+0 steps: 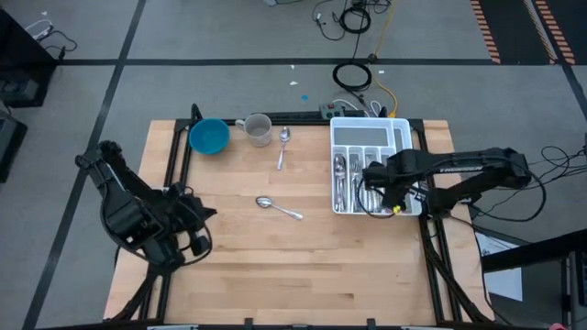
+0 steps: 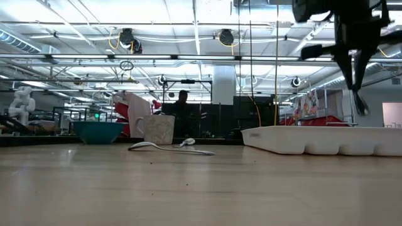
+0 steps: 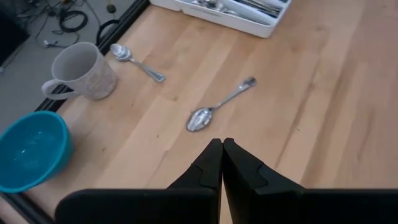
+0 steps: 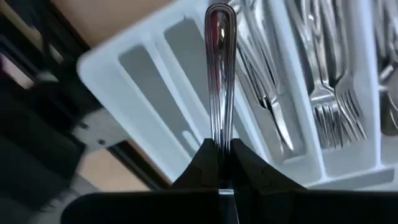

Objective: Sort silverware
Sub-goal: Put the table knife in the silverware tray

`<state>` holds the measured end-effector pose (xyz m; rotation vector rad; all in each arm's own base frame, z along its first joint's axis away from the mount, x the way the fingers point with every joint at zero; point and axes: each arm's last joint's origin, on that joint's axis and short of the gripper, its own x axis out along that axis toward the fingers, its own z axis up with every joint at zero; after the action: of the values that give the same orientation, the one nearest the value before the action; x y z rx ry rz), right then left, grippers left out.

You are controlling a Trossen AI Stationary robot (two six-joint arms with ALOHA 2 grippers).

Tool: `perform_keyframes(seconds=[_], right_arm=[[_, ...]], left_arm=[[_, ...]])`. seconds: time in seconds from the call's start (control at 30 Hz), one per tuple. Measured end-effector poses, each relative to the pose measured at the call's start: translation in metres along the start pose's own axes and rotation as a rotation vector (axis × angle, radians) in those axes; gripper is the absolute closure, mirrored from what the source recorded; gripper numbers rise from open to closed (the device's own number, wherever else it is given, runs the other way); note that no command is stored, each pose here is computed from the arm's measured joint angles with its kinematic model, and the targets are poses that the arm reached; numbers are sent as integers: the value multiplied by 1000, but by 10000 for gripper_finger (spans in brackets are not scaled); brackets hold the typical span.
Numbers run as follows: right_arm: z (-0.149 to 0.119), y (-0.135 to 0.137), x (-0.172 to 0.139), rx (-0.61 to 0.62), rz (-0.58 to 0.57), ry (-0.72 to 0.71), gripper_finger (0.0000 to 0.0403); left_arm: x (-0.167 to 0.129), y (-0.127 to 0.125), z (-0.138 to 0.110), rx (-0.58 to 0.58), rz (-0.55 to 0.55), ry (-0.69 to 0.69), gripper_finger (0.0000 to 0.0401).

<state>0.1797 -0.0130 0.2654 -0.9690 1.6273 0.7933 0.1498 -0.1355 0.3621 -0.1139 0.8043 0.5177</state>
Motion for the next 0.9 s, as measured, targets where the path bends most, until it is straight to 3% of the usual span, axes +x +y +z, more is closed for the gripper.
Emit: perform_keyframes(seconds=[0.5, 0.9], right_arm=[[-26, -35, 41, -162, -98, -81, 402], [-19, -66, 79, -276, 5, -179, 402]], left_arm=[[15, 9, 15, -71, 79, 12, 386], [22, 13, 21, -59, 113, 19, 386]])
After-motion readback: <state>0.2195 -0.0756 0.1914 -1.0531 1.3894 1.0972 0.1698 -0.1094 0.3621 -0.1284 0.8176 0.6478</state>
